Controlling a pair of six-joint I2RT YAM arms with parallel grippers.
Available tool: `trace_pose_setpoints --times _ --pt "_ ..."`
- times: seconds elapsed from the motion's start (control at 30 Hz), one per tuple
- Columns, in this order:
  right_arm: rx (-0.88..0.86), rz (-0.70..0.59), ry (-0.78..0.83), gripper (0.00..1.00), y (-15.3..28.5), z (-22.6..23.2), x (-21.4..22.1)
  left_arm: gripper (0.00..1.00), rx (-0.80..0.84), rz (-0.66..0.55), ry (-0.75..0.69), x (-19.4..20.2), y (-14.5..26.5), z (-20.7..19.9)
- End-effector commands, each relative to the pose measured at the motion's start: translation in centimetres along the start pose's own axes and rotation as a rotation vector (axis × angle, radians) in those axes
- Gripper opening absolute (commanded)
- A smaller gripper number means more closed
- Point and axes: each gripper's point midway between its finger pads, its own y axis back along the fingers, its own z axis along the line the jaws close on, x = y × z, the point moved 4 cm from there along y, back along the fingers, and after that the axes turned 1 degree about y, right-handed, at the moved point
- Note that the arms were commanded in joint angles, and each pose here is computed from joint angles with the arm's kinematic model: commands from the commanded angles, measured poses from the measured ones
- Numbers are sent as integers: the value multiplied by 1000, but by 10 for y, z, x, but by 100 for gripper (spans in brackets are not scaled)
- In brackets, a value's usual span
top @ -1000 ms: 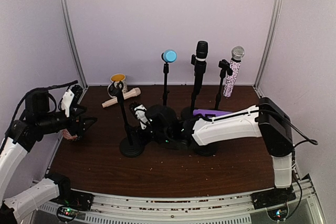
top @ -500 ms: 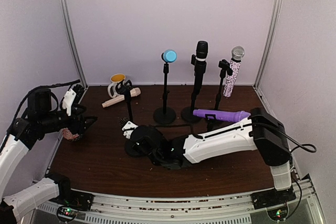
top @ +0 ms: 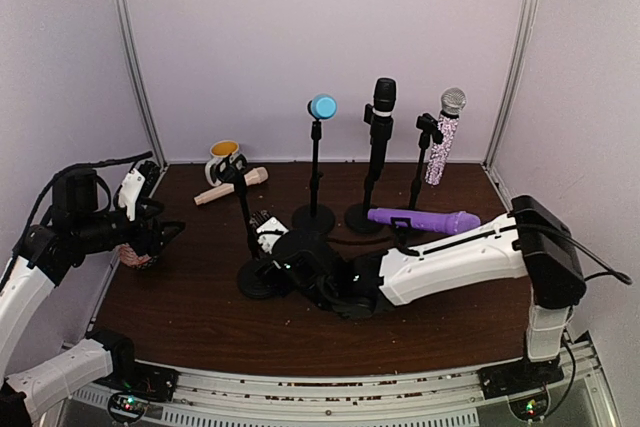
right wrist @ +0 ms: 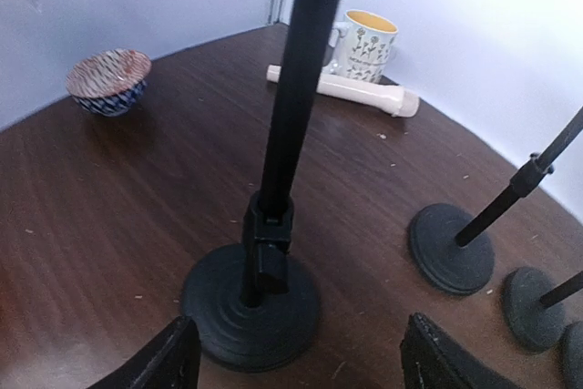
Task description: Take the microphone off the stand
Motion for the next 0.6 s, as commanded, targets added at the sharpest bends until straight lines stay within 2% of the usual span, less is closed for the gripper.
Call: trace_pose_setpoints --times 0.0,0.07,0.13,0.3,0.4,0.57 --pt "-349 -7 -530 77 14 -3 -12 71 -10 -78 -34 -23 10 1" --pt "-494 13 -697 77 13 -2 -12 71 -1 -82 -33 -23 11 0" --pt "-563 54 -815 76 10 -2 -12 71 6 -84 -34 -24 11 -1" --pt "-734 161 -1019 76 -4 13 -16 71 17 -90 -40 -25 14 -4" --pt "-797 232 -1176 72 -21 17 -5 71 26 -94 -42 -25 15 -6" --pt "-893 214 -1355 69 -31 12 -4 71 37 -94 -50 -23 17 -8"
